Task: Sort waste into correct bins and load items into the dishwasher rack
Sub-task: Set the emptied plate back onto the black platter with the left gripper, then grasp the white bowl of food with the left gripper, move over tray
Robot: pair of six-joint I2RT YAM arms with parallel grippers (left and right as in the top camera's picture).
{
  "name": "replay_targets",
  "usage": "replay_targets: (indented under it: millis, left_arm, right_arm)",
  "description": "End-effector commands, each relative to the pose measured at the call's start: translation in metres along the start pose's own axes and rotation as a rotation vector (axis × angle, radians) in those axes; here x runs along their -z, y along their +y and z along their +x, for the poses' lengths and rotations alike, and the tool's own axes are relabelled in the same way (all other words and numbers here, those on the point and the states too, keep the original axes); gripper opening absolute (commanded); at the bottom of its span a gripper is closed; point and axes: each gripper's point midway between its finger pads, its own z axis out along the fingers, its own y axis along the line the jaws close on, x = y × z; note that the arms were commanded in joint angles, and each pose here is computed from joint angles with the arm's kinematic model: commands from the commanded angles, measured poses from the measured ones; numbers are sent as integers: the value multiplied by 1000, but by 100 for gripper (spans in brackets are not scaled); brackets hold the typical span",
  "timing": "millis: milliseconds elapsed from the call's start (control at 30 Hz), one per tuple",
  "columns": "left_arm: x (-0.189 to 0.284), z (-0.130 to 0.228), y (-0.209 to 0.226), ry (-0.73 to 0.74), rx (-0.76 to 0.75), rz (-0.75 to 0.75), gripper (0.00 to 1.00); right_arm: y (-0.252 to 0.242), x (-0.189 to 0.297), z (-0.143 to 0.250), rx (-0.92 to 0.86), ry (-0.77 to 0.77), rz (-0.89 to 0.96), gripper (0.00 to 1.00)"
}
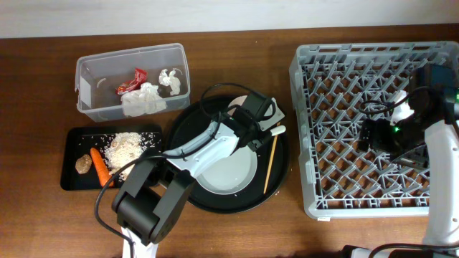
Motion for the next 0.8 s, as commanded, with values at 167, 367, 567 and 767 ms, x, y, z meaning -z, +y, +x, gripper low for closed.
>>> replay_targets:
  millis: [167, 367, 567, 767]
  left_arm:
    - [16, 5, 16, 72, -4, -92, 1]
    - [87, -1, 36, 113, 32, -196, 1]
    - [178, 62, 76, 193, 625, -192, 0]
    - [262, 176, 171, 124, 1172, -261, 0]
  right_arm:
    - [-1, 2, 2, 0, -9, 1, 93]
    - [-1, 2, 4, 0, -1, 2, 93]
    - [-1, 2, 4, 0, 1, 2, 93]
    - [-1, 2, 4, 0, 1, 2, 93]
